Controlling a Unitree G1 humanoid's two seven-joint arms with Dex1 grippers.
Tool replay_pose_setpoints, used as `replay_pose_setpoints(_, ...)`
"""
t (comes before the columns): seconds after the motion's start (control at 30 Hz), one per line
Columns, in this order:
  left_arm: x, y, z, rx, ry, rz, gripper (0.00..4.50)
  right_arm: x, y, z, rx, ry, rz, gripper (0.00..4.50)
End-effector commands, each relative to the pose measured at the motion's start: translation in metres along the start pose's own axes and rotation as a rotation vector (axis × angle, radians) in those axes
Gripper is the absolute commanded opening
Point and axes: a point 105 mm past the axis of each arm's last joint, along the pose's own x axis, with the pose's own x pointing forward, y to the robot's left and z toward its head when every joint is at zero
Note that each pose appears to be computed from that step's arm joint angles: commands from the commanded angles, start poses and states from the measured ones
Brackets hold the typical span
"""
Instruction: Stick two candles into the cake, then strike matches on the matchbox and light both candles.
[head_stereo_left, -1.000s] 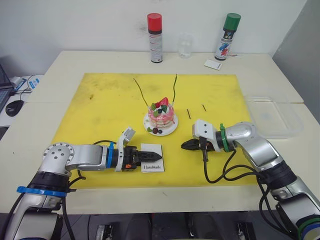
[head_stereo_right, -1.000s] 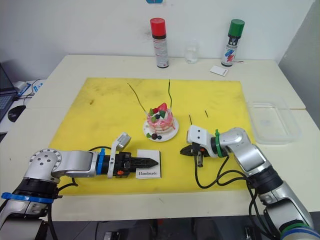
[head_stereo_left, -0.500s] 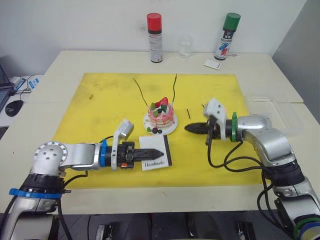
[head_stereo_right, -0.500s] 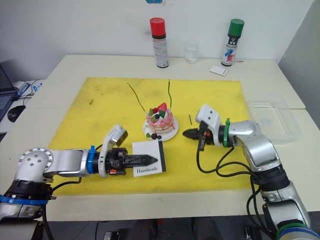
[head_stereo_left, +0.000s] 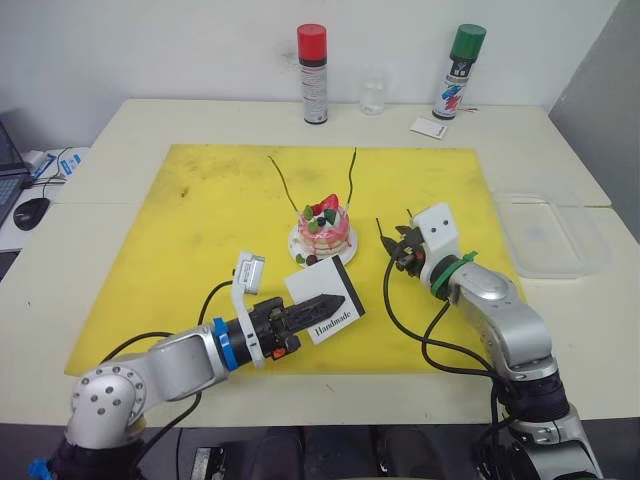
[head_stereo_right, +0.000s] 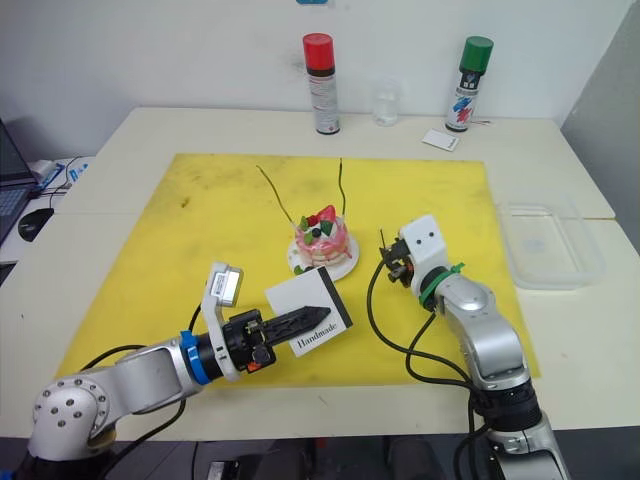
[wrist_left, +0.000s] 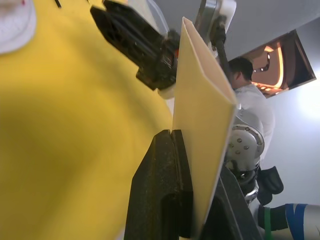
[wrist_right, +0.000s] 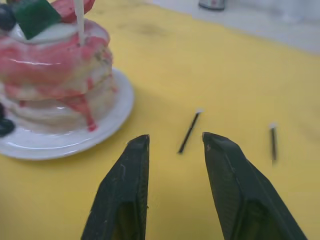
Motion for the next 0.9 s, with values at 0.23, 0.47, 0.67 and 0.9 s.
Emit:
replay_pose_setpoints(0.23,0.002,-0.012,-0.008,0.028,-0.037,0.021,0.0,0.026,0.023,0.012,0.097,-0.121,-0.004,1.62)
replay_pose_setpoints(0.47,-0.003,-0.013,-0.01,0.024,-0.04,0.044,0.0,0.041,0.01,0.01,0.08,-0.124,-0.129,1.62)
replay_pose_setpoints(0.67,-0.004,-0.013,-0.009,0.018,-0.047,0.05,0.0,0.047,0.004,0.013,0.103,-0.144,-0.169,1.62)
replay_pose_setpoints(0.9,-0.004,-0.013,-0.008,0.015,-0.051,0.05,0.0,0.053,-0.001,-0.001,0.12,-0.099,-0.21,1.62)
